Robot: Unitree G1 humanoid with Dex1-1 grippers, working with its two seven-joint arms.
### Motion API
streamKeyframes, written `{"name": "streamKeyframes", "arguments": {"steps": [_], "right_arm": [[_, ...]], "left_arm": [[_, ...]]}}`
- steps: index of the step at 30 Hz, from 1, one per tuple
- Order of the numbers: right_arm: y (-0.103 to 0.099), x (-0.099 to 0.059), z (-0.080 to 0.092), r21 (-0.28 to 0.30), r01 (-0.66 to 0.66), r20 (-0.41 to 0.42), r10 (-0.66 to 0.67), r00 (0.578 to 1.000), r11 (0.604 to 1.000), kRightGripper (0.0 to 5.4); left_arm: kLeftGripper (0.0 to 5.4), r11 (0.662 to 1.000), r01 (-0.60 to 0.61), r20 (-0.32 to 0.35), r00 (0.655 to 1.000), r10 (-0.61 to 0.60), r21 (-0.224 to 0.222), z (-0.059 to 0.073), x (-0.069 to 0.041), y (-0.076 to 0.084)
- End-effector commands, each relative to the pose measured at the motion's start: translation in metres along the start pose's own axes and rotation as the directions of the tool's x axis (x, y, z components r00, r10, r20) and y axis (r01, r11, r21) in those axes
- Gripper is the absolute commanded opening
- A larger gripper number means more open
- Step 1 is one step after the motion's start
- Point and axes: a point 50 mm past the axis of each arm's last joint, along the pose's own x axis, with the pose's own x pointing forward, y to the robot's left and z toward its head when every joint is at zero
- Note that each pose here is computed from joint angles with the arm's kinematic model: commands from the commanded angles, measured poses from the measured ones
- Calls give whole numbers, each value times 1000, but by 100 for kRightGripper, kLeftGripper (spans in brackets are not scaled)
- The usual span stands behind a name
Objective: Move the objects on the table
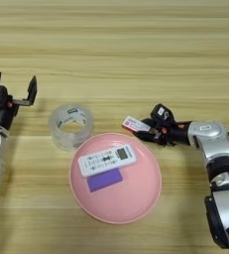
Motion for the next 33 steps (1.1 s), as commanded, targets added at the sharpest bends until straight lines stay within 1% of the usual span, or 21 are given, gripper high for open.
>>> {"name": "streamKeyframes", "arguments": {"steps": [1,4,9,11,15,17,20,23,24,26,27,28,30,33], "right_arm": [[8,-1,-16,43,-45,-74,48,996,998,209],[7,-2,-15,43,-35,-66,37,997,998,209],[-3,-12,-1,24,12,13,-12,1000,1000,209],[-7,-18,8,-4,22,60,-22,998,1000,209],[-7,-34,34,-97,33,167,-17,986,995,209],[-1,-41,46,-146,29,207,2,978,989,209],[16,-48,62,-212,-4,258,60,964,977,209],[44,-47,70,-277,-86,268,163,950,957,209],[53,-46,71,-291,-118,264,199,944,949,209],[67,-44,70,-299,-177,253,257,933,938,209],[75,-41,66,-296,-227,237,301,924,928,209],[81,-37,58,-288,-278,201,342,918,916,209],[89,-34,46,-268,-359,150,407,901,894,209],[92,-34,36,-255,-414,98,449,888,874,209]], "left_arm": [[540,1000,0,1,1000,0,-5,1,1,0],[540,1000,1,2,1000,-1,-5,1,1,0],[540,1000,0,1,1000,0,-5,1,1,0],[540,1000,0,0,1000,0,-5,1,1,0],[540,1000,1,1,1000,-1,-4,1,1,1],[540,1000,1,1,1000,-1,-4,1,2,1],[540,1000,0,0,1000,0,-4,1,2,0],[540,1000,1,1,1000,-1,-5,1,2,0],[540,1000,1,1,1000,-1,-4,1,2,0],[540,1000,2,1,1000,-2,-4,1,2,0],[540,1000,2,1,1000,-2,-5,1,2,-1],[540,1000,3,1,1000,-3,-5,1,2,-1],[540,1000,2,0,1000,-2,-5,1,2,-1],[540,1000,2,-1,1000,-2,-4,1,3,-1]]}}
